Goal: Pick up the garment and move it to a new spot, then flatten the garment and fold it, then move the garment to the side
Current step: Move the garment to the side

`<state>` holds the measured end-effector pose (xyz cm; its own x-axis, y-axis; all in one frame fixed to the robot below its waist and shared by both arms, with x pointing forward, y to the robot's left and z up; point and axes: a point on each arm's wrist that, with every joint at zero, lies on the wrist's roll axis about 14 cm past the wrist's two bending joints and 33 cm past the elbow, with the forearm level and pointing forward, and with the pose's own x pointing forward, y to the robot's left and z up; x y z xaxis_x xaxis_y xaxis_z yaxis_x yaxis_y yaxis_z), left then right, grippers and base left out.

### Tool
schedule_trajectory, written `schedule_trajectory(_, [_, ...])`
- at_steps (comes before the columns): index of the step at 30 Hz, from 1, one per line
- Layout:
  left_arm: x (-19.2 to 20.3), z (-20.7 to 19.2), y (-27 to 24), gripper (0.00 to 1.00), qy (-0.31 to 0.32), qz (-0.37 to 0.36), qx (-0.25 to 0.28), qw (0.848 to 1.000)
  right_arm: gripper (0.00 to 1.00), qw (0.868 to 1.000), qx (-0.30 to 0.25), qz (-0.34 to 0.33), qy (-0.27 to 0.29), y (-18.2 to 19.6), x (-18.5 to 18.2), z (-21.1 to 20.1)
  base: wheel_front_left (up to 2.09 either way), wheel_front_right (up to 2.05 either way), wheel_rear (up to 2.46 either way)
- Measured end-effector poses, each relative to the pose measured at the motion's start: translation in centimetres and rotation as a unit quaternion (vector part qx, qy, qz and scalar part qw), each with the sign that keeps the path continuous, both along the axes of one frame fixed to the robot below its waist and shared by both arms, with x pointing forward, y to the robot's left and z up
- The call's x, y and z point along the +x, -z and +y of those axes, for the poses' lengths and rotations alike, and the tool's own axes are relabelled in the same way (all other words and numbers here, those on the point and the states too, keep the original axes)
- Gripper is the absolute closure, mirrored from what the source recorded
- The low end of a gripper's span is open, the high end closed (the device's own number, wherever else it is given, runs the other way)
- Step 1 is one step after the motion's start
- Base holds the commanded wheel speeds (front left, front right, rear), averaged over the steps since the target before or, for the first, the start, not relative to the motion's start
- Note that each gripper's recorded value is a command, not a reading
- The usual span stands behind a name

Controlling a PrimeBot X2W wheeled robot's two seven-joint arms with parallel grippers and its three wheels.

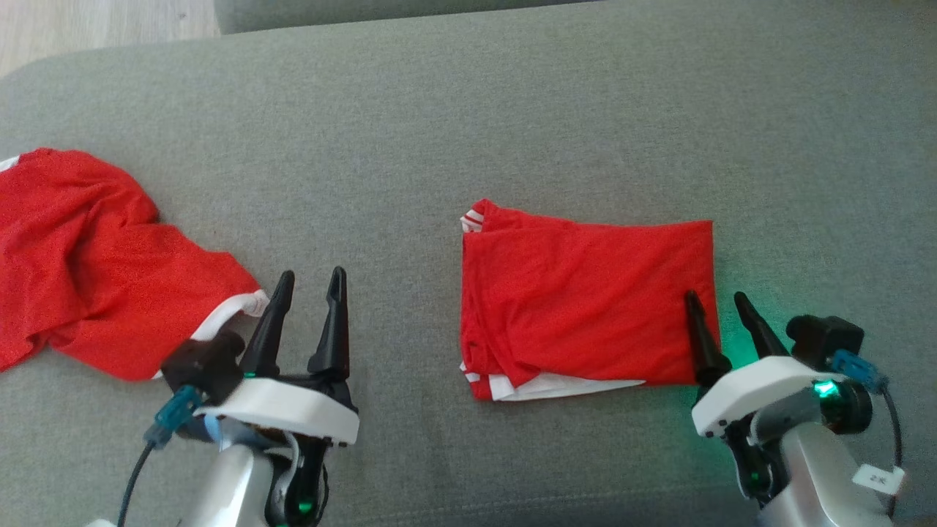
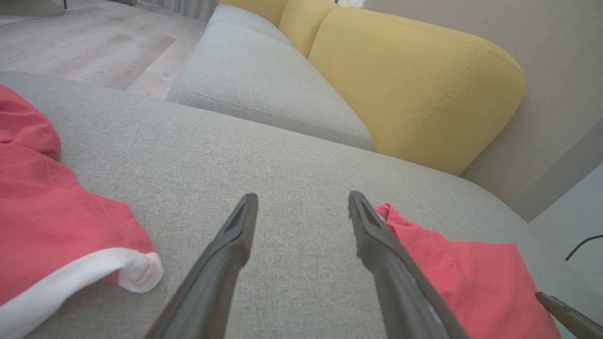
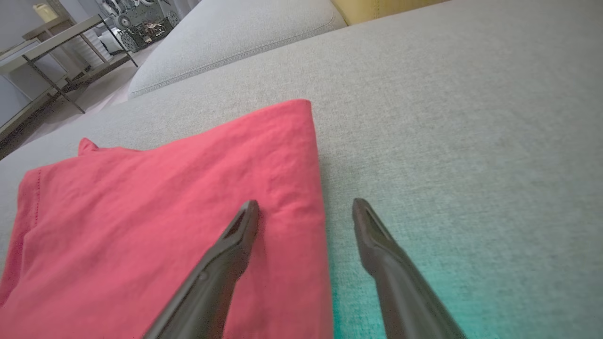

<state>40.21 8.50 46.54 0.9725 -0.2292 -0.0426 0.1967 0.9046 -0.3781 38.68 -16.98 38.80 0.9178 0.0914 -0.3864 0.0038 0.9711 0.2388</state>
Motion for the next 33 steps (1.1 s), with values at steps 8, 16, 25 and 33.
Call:
schedule_trajectory(8, [0.5, 0.3, 0.1, 0.00, -0.003, -0.001, 0.004, 1.000, 0.00, 0.999, 0.014, 0.045, -0.019, 2.3, 0.0, 1.5, 0.00, 0.00, 0.00])
schedule_trajectory(16, [0.5, -0.1, 0.1, 0.00, 0.005, -0.001, 0.006, 1.000, 1.00, 0.998, -0.023, 0.024, -0.053, 1.7, 0.9, 2.2, 0.00, 0.00, 0.00])
schedule_trajectory(25, [1.0, -2.2, 0.3, 0.00, 0.035, -0.003, 0.005, 0.999, 1.00, 0.977, -0.183, -0.073, -0.083, -4.0, 4.5, -3.8, 0.00, 0.00, 0.00])
schedule_trajectory(33, [3.1, -4.2, 0.8, 0.00, 0.065, -0.007, -0.001, 0.998, 1.00, 0.959, -0.280, -0.050, -0.012, -8.3, 8.1, -15.2, 0.00, 0.00, 0.00])
